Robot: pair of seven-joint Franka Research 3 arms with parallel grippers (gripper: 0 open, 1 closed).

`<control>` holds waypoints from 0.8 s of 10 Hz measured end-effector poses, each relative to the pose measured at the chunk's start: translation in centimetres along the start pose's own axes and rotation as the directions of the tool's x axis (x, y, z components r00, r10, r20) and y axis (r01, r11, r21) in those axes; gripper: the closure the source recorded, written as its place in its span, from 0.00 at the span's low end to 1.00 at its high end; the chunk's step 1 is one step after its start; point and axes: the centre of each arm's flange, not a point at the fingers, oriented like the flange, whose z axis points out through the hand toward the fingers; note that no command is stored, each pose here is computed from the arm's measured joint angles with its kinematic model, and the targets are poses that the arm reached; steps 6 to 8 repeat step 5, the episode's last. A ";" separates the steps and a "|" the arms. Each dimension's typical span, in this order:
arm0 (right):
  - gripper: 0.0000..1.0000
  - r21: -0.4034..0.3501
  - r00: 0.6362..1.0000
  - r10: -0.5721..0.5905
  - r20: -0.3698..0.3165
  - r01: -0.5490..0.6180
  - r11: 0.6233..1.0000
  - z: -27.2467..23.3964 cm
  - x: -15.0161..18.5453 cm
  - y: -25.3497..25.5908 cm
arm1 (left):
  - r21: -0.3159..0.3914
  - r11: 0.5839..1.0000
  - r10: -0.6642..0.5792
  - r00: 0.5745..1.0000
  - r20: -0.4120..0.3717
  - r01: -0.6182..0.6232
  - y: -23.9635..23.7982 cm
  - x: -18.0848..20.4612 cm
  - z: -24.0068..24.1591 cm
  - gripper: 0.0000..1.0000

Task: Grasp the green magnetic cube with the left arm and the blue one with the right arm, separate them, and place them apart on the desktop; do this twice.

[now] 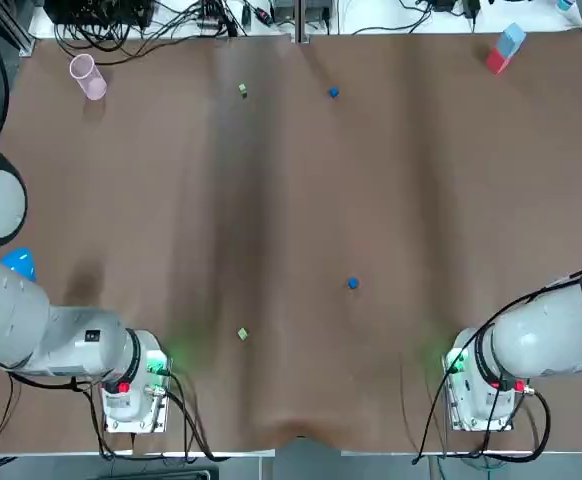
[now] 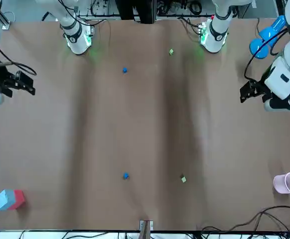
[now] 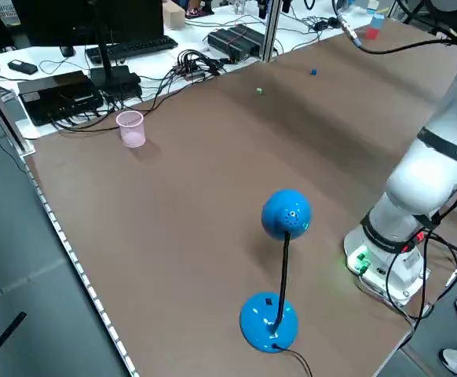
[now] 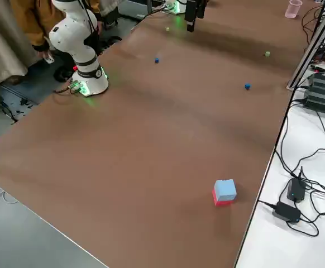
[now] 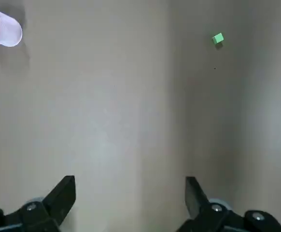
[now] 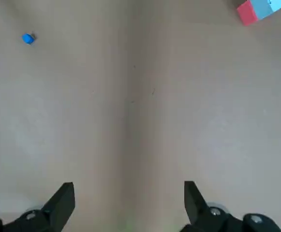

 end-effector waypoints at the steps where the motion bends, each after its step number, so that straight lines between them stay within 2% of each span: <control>1: 0.00 0.000 1.000 0.001 -0.014 -0.001 1.000 -0.2 0.1 0.1 | 0.000 1.000 -0.001 1.000 0.000 0.001 -0.1 0.0 0.0 0.00; 8: 0.00 -0.018 0.999 0.002 -0.036 -0.003 1.000 -0.7 0.3 0.3 | 0.000 1.000 -0.002 1.000 -0.001 0.002 -0.2 0.0 0.0 0.00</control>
